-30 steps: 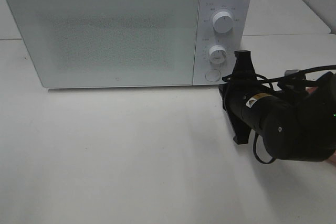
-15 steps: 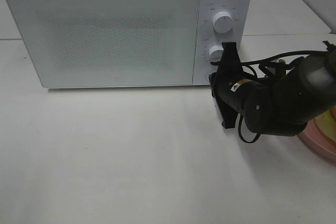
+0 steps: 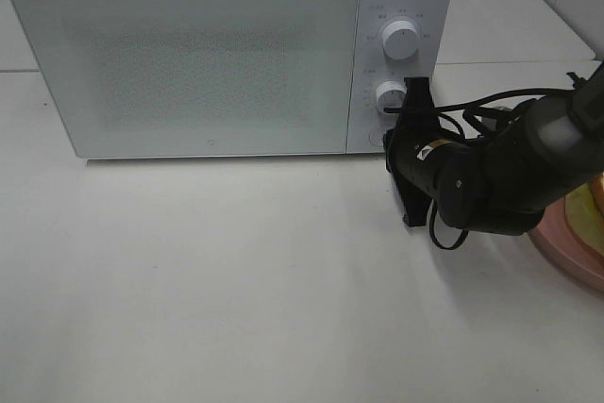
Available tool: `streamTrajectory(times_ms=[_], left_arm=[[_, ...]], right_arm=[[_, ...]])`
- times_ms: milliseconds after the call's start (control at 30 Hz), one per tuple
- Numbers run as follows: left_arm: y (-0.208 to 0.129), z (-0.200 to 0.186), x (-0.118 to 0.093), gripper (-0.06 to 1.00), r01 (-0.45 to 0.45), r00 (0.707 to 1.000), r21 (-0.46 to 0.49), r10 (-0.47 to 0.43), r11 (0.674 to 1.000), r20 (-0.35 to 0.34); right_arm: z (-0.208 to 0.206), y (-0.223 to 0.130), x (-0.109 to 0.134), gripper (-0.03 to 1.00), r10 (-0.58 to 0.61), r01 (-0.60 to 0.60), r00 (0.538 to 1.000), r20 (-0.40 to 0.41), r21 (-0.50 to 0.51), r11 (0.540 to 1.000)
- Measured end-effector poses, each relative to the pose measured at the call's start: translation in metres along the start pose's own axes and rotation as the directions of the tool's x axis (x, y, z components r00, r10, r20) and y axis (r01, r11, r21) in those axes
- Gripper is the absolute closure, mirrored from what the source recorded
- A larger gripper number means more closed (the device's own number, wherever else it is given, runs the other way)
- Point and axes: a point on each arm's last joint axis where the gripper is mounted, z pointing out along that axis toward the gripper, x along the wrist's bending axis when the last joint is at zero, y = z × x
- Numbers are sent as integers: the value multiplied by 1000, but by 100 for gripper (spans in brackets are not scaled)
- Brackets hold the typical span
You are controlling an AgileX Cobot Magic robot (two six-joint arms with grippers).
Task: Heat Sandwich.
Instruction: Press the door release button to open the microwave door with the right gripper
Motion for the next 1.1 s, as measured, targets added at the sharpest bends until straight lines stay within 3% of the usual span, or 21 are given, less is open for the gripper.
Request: streamTrajectory(times_ms=[1100], left_arm=[[0,0,0,-5,0,1000,0,0,1000,0]], right_arm=[[19,-5,3,96,-41,41,999,-32,2,999]])
